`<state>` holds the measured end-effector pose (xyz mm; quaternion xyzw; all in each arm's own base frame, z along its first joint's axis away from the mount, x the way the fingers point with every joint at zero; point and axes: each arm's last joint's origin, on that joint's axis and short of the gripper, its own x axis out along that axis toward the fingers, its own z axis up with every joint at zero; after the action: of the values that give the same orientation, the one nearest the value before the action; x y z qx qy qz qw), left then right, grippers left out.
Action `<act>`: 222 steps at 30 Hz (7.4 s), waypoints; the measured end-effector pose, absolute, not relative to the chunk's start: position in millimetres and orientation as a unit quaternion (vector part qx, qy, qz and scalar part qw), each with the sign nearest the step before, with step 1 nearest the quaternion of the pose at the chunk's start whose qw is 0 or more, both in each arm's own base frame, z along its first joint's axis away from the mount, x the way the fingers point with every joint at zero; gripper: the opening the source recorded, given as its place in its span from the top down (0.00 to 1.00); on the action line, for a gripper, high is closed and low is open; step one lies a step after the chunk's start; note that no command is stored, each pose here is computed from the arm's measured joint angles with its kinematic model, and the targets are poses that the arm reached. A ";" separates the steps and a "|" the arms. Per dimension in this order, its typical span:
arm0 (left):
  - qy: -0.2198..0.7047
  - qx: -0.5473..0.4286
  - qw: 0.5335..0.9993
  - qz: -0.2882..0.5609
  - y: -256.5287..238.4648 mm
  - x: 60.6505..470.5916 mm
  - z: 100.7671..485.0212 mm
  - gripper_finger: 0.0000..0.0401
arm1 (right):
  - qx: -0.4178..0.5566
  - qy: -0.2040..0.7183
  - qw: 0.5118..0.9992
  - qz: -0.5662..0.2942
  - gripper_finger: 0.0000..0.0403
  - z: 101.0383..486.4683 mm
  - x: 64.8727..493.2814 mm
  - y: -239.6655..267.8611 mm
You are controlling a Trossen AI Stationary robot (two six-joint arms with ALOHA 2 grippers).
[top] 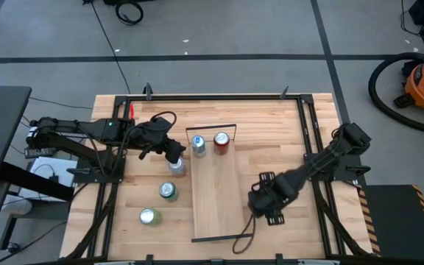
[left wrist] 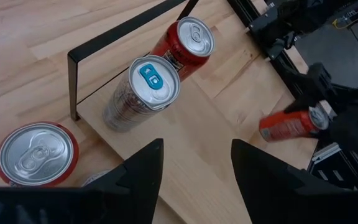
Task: Place canned beverage on shelf
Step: Put the bottom red soda can on the shelf, then put the red soda can on the shelf
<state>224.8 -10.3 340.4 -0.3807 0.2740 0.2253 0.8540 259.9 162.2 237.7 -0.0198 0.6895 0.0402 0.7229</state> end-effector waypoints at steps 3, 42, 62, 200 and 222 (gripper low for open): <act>0.276 -0.382 0.854 0.222 -10.5 224.9 340.4 0.50 | -0.022 0.702 0.710 0.044 0.21 237.4 264.8 148.1; 0.312 -0.333 0.873 0.174 -12.3 223.0 339.5 0.50 | -0.020 0.636 0.771 0.037 0.20 282.9 380.2 34.6; 0.392 -0.313 0.842 0.199 -10.1 186.5 337.1 0.50 | -0.029 0.636 0.771 -0.006 0.20 269.9 390.6 10.2; 0.514 -0.216 0.811 0.178 58.1 232.8 289.9 0.15 | 0.053 0.513 0.852 -0.087 0.10 365.2 330.4 11.3; 0.587 -0.148 0.791 0.090 86.1 255.6 250.9 0.15 | 0.061 0.509 0.850 -0.118 0.10 364.6 327.9 30.3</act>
<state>255.6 86.1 250.9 -0.1482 0.5866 0.0897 0.7911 327.9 30.3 364.6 0.0607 0.5095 -0.1176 0.8503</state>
